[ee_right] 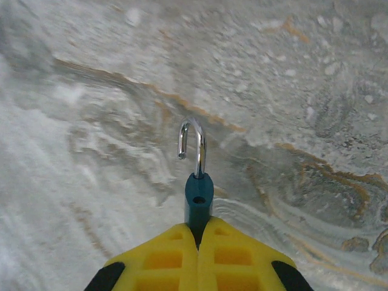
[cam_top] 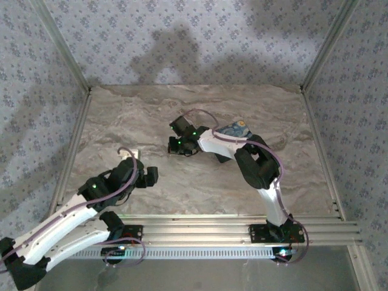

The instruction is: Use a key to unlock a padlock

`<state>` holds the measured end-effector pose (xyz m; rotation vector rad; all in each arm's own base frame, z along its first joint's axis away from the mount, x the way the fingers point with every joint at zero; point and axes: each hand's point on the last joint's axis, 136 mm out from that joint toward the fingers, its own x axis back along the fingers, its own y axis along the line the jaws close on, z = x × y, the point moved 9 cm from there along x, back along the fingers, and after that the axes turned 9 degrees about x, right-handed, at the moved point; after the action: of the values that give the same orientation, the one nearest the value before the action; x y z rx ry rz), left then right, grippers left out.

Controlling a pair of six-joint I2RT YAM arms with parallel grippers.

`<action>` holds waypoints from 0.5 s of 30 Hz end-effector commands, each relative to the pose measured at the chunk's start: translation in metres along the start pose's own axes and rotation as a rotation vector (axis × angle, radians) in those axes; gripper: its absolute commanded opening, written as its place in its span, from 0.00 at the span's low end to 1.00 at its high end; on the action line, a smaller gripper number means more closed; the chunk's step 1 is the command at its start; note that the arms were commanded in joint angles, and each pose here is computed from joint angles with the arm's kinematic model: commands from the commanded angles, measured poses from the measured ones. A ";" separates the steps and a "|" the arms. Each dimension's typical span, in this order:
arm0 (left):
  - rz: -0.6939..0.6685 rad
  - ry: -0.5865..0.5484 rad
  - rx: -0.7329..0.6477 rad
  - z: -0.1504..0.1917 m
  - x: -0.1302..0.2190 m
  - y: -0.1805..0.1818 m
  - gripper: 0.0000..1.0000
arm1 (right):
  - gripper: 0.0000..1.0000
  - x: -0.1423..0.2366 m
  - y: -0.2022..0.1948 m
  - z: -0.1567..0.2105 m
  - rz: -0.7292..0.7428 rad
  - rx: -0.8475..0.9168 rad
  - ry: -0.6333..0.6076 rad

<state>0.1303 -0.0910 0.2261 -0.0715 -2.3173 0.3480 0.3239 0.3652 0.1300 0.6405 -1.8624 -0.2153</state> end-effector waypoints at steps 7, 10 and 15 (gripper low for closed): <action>-0.029 0.013 0.004 0.010 0.003 0.016 0.98 | 0.43 0.027 0.008 -0.016 0.043 0.063 -0.002; -0.020 0.008 0.000 0.009 0.002 0.014 0.98 | 0.52 0.050 0.013 -0.020 0.051 0.077 -0.026; -0.005 -0.004 -0.024 0.003 -0.002 0.007 0.98 | 0.57 0.102 0.017 -0.025 0.083 0.114 -0.110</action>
<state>0.1238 -0.0816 0.2152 -0.0517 -2.3027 0.3247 0.3207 0.3494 0.1821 0.6409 -1.9212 -0.1108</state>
